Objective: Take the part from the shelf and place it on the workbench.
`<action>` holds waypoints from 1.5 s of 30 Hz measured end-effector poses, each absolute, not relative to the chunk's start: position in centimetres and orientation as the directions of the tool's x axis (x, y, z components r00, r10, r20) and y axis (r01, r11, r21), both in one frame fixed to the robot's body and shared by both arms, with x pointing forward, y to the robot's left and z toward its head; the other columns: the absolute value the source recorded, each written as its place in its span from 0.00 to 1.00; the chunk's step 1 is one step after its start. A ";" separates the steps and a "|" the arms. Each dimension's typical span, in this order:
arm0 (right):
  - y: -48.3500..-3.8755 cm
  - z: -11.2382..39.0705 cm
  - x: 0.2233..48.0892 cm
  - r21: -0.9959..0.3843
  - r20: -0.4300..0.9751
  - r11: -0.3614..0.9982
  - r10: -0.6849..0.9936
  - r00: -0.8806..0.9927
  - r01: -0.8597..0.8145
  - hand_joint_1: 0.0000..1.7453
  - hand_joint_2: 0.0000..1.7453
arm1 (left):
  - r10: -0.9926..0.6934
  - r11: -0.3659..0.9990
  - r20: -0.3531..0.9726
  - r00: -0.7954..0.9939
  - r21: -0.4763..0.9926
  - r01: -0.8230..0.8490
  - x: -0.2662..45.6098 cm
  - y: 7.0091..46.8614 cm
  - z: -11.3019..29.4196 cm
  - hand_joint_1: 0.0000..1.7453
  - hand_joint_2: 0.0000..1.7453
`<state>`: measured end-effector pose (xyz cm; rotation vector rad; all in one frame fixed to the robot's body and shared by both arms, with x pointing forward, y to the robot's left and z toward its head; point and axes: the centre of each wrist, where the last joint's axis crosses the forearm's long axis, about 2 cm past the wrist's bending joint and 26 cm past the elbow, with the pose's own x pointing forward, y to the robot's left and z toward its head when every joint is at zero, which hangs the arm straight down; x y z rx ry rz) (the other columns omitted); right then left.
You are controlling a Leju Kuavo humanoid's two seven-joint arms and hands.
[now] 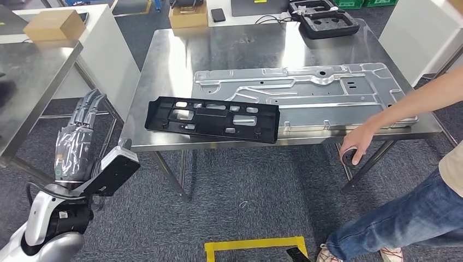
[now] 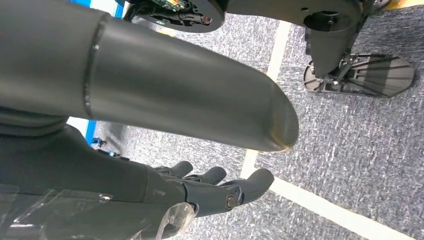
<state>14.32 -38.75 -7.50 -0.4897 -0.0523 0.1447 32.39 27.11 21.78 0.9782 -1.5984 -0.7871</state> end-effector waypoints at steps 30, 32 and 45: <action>-38.8 -7.6 14.1 -0.457 0.005 0.882 0.133 0.991 -0.116 0.00 0.00 | -0.721 0.687 0.664 -0.200 0.722 -0.080 32.9 25.1 21.7 0.00 0.00; -38.5 -7.6 14.1 -0.453 0.006 0.884 0.133 0.991 -0.116 0.00 0.00 | -0.718 0.690 0.665 -0.204 0.719 -0.085 33.1 25.1 21.9 0.00 0.00; -38.4 -7.8 13.7 -0.452 -0.003 0.884 0.131 0.991 -0.118 0.00 0.00 | -0.735 0.672 0.649 -0.196 0.736 -0.084 32.9 24.5 21.4 0.00 0.00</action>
